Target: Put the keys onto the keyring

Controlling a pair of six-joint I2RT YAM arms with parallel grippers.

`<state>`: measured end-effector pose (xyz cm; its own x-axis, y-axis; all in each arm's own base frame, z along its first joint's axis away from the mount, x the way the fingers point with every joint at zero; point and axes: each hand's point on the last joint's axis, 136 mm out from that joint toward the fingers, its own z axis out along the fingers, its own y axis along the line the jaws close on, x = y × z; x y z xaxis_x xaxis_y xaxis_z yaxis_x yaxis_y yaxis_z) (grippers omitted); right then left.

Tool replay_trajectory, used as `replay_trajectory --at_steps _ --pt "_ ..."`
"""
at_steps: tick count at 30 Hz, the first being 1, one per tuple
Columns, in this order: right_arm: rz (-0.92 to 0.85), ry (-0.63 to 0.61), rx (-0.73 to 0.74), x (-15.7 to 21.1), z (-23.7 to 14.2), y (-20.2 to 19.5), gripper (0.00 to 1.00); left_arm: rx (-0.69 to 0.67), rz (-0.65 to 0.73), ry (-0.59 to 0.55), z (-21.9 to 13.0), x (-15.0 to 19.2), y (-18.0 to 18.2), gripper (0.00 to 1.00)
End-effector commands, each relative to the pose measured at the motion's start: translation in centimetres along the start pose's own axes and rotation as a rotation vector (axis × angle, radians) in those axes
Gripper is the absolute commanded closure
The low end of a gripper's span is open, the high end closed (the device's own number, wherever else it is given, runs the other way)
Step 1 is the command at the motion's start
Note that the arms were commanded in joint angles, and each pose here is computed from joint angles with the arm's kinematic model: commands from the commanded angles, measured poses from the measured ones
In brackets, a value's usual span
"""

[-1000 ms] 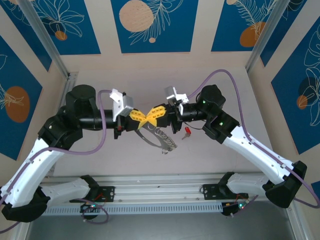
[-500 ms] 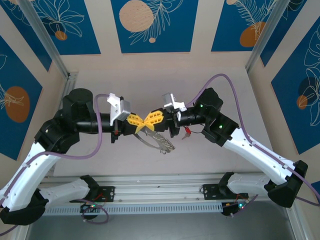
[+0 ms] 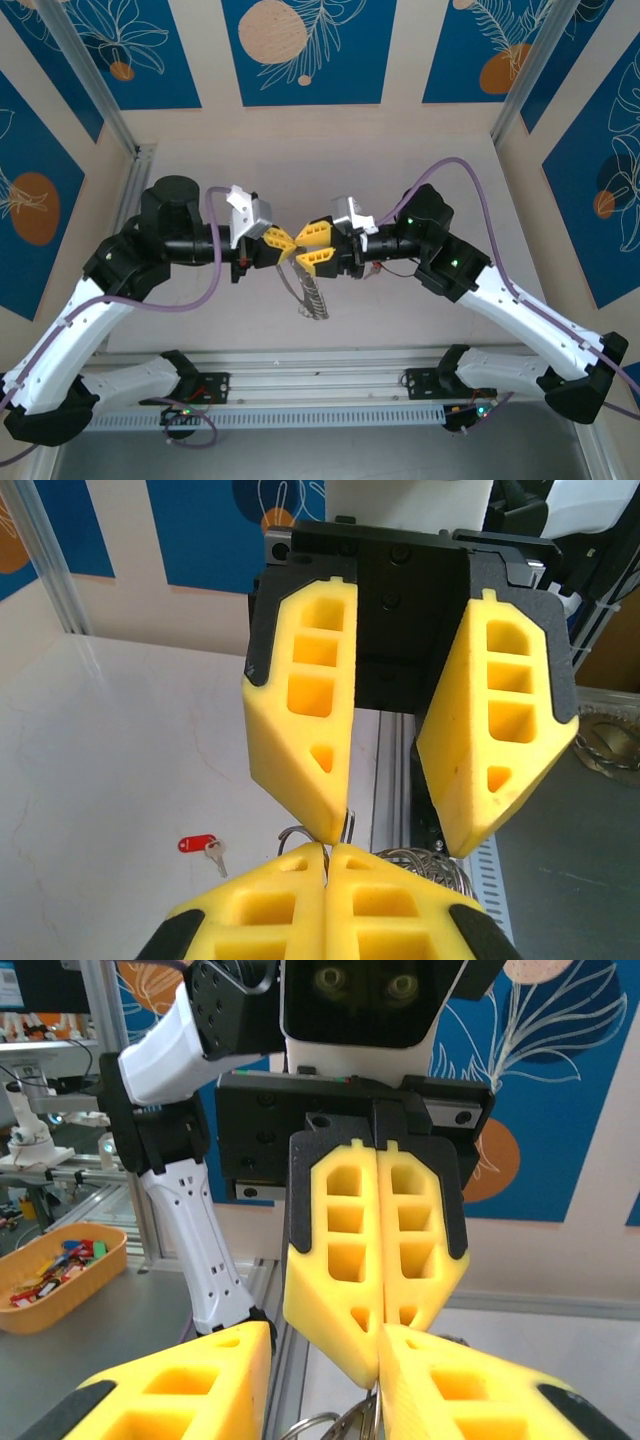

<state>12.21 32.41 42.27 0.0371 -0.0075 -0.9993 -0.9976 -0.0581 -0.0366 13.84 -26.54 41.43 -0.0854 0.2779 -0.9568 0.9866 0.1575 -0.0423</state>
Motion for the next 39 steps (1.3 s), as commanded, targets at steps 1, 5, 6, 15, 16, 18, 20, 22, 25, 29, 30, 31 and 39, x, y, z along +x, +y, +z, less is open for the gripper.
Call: replay_trajectory --at_steps 1,5,6,15,16,18,20,22,25,29,30,31,39 --pt "0.009 0.003 0.038 -0.3 -1.7 0.3 0.68 -0.009 0.039 -0.029 -0.1 -0.8 0.1 1.0" --pt "0.034 0.007 0.06 -0.4 -2.4 0.1 0.68 0.01 0.051 -0.019 0.0 -0.5 -0.2 1.0" --pt "0.038 0.016 0.066 -0.4 -2.4 0.0 0.68 0.016 0.053 -0.016 0.0 -0.4 -0.3 1.0" --pt "0.051 0.113 0.08 1.2 -2.4 -0.3 0.7 0.023 0.076 -0.01 -0.7 -0.7 -0.9 1.0" --pt "0.051 0.117 0.081 1.3 -2.3 -0.3 0.7 0.026 0.076 -0.01 -0.7 -0.7 -0.9 1.0" --pt "0.051 0.115 0.08 1.2 -2.1 -0.5 0.71 0.031 0.071 -0.008 -0.6 -0.6 -1.0 1.0" --pt "0.053 0.116 0.08 1.2 -2.0 -0.7 0.71 0.034 0.069 -0.008 -0.5 -0.5 -1.0 1.0" --pt "0.061 0.129 0.081 1.5 -1.7 -1.0 0.72 0.034 0.07 -0.013 -0.6 -0.7 -1.0 1.0" --pt "0.073 0.144 0.083 2.0 -1.4 -1.3 0.73 0.034 0.073 -0.02 -0.7 -0.9 -1.1 1.0" --pt "0.075 0.137 0.077 2.2 -1.3 -1.3 0.73 0.037 0.067 -0.016 -0.6 -0.7 -1.1 1.0" --pt "0.075 0.138 0.076 2.3 -1.2 -1.3 0.74 0.036 0.068 -0.017 -0.6 -0.8 -1.0 1.0" --pt "0.078 0.141 0.075 2.4 -1.1 -1.4 0.76 0.037 0.066 -0.016 -0.5 -0.7 -1.0 1.0" --pt "0.061 0.145 0.039 2.8 -0.9 -1.0 0.89 0.035 0.065 -0.021 -0.3 -0.8 -0.8 1.0"
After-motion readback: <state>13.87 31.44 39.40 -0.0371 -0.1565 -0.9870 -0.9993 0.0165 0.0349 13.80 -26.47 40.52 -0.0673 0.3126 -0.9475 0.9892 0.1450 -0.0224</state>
